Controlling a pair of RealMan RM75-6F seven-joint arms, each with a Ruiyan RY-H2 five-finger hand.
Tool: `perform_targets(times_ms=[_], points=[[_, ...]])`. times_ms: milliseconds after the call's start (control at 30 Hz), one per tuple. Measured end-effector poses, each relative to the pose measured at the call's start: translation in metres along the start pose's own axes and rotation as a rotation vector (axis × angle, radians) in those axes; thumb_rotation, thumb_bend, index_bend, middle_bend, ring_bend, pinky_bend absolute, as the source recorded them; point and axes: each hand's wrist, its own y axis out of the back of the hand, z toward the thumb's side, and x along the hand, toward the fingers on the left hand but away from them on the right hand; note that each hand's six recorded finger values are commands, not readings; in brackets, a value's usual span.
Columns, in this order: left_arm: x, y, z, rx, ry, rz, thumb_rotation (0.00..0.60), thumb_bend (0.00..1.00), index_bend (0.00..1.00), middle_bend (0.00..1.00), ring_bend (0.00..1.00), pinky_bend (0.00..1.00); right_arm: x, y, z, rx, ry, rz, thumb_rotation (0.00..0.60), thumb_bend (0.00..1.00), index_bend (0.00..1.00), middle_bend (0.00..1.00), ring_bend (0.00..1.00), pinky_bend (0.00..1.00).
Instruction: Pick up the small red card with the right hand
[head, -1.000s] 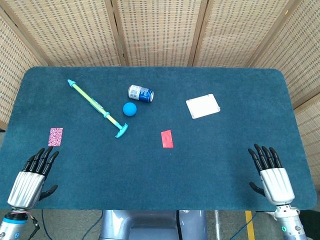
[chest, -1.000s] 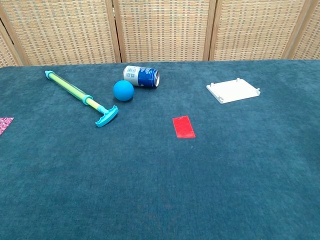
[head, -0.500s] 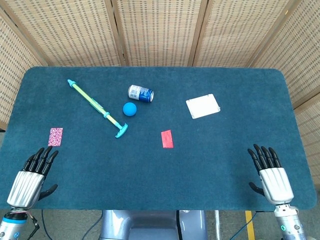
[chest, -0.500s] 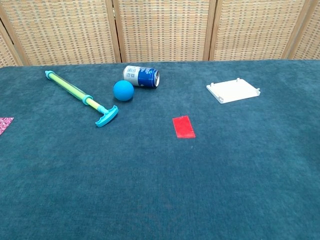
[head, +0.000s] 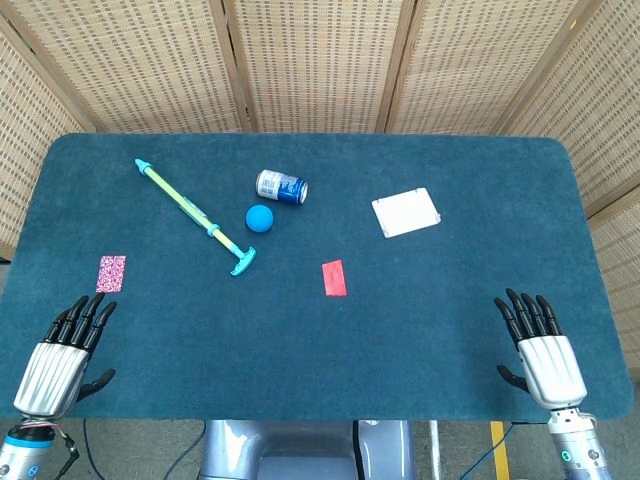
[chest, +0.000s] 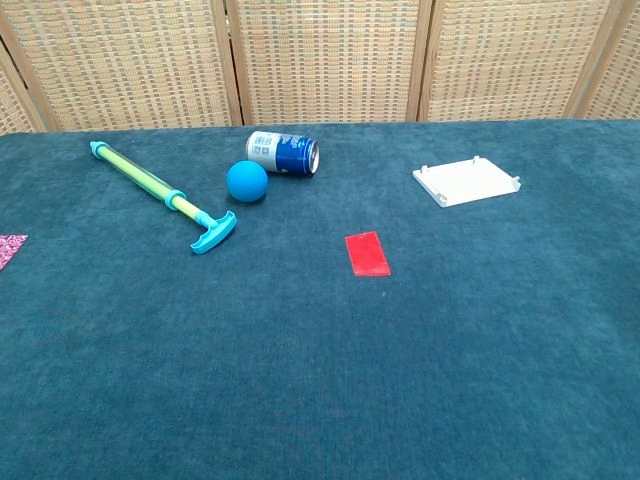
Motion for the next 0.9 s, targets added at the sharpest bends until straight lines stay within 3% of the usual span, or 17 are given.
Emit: perform_targets(times_ms=[233, 433, 900], points=[[0.000, 0.003, -0.001, -0.007, 0.005, 0.011, 0.600, 0.08, 0.00, 0.00, 0.00, 0.16, -0.006, -0.003, 0.007, -0.030, 0.019, 0.006, 0.600, 0.13, 0.00, 0.00, 0.00, 0.00], [0.002, 0.006, -0.004, -0.018, 0.017, 0.019, 0.600, 0.08, 0.00, 0.00, 0.00, 0.16, -0.030, -0.005, 0.023, -0.073, 0.048, 0.007, 0.600, 0.13, 0.00, 0.00, 0.00, 0.00], [0.013, 0.001, -0.021, -0.018, 0.078, 0.003, 0.600, 0.08, 0.00, 0.00, 0.00, 0.16, -0.119, -0.020, 0.112, -0.204, 0.143, 0.020, 0.600, 0.13, 0.00, 0.00, 0.00, 0.00]])
